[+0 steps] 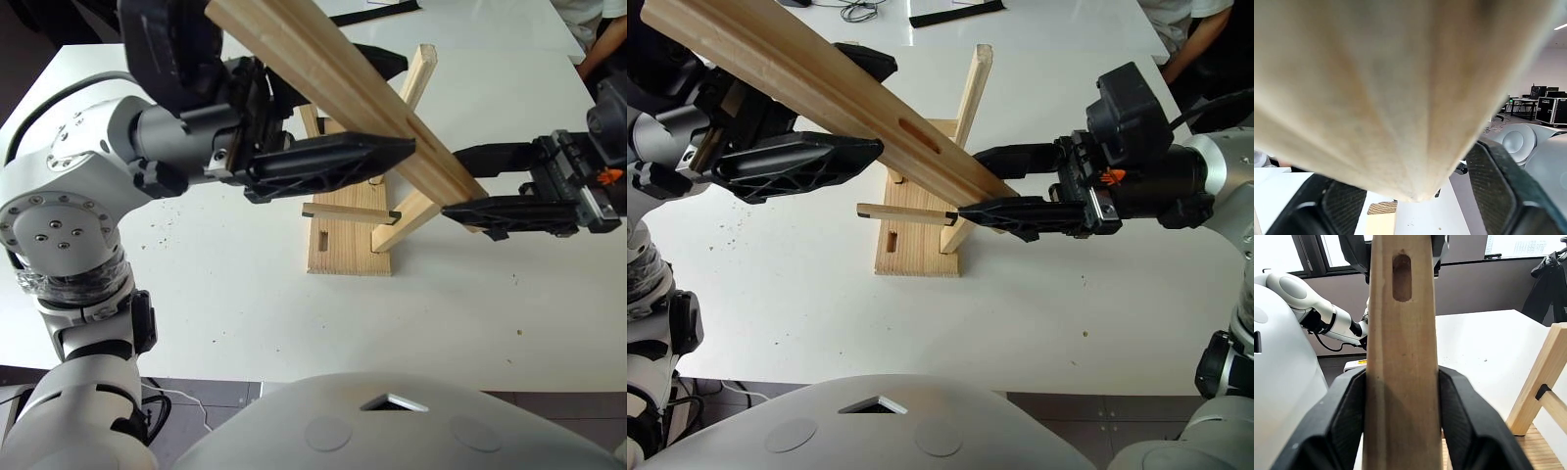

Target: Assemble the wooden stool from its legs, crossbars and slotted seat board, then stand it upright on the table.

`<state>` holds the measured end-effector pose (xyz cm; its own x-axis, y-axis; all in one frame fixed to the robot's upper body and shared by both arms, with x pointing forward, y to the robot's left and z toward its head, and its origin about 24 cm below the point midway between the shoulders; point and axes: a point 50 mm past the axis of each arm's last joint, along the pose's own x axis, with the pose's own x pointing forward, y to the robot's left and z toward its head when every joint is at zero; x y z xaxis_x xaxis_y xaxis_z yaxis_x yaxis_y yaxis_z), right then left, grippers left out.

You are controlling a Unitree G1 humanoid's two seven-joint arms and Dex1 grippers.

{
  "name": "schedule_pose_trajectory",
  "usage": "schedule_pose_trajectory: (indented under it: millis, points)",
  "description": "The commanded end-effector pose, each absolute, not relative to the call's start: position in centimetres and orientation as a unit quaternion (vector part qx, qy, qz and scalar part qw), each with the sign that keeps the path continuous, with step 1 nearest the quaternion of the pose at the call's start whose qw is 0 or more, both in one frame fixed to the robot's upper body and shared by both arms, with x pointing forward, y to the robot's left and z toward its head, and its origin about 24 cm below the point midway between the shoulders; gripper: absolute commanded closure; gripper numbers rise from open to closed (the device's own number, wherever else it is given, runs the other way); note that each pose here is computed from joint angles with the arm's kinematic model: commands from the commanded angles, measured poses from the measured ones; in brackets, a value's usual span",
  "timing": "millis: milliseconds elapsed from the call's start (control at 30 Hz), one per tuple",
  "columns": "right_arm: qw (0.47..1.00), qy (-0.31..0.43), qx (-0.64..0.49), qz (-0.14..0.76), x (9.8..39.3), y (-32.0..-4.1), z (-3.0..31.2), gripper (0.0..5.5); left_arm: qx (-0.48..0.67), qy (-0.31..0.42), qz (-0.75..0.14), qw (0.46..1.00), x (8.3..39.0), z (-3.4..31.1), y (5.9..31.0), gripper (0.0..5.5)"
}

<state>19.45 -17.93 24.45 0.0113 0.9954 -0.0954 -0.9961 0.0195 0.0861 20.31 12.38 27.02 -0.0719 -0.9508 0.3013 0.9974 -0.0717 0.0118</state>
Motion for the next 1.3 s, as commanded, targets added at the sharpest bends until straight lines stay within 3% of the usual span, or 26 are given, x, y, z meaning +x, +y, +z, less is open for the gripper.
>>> schedule_pose_trajectory:
  millis: [33, 133, 467, 500, 800, 933, 1100, 1300]
  points:
    - [0.715, 0.059, -0.021, 0.697, 19.2, -18.0, 24.5, 3.45, -0.098, -0.09, -0.728, 0.673, 20.3, 26.4, 12.4, 3.05]
    - [0.716, 0.053, -0.026, 0.696, 19.1, -18.1, 24.7, 3.45, -0.092, -0.081, -0.725, 0.678, 20.4, 26.0, 12.3, 3.44]
    - [0.729, 0.045, -0.051, 0.681, 19.4, -18.4, 24.9, 3.45, -0.079, -0.067, -0.718, 0.689, 20.8, 25.2, 12.4, 3.44]
    - [0.735, 0.045, -0.055, 0.675, 19.6, -18.4, 24.8, 3.07, -0.077, -0.066, -0.716, 0.69, 20.9, 25.2, 12.5, 3.44]
    - [0.732, 0.058, -0.054, 0.676, 19.5, -18.7, 24.3, 1.76, -0.095, -0.087, -0.719, 0.683, 20.8, 26.2, 12.8, 3.44]
    - [0.74, 0.06, -0.054, 0.668, 19.4, -19.0, 24.2, 1.74, -0.11, -0.103, -0.732, 0.665, 20.1, 28.0, 13.6, 3.44]
    - [0.759, 0.055, -0.049, 0.647, 19.6, -19.6, 24.1, 1.74, -0.105, -0.032, -0.729, 0.675, 19.1, 27.1, 14.4, 3.44]
    - [0.799, 0.053, -0.042, 0.597, 19.0, -20.9, 23.6, 1.74, -0.057, 0.067, -0.706, 0.703, 18.1, 26.5, 18.5, 3.44]
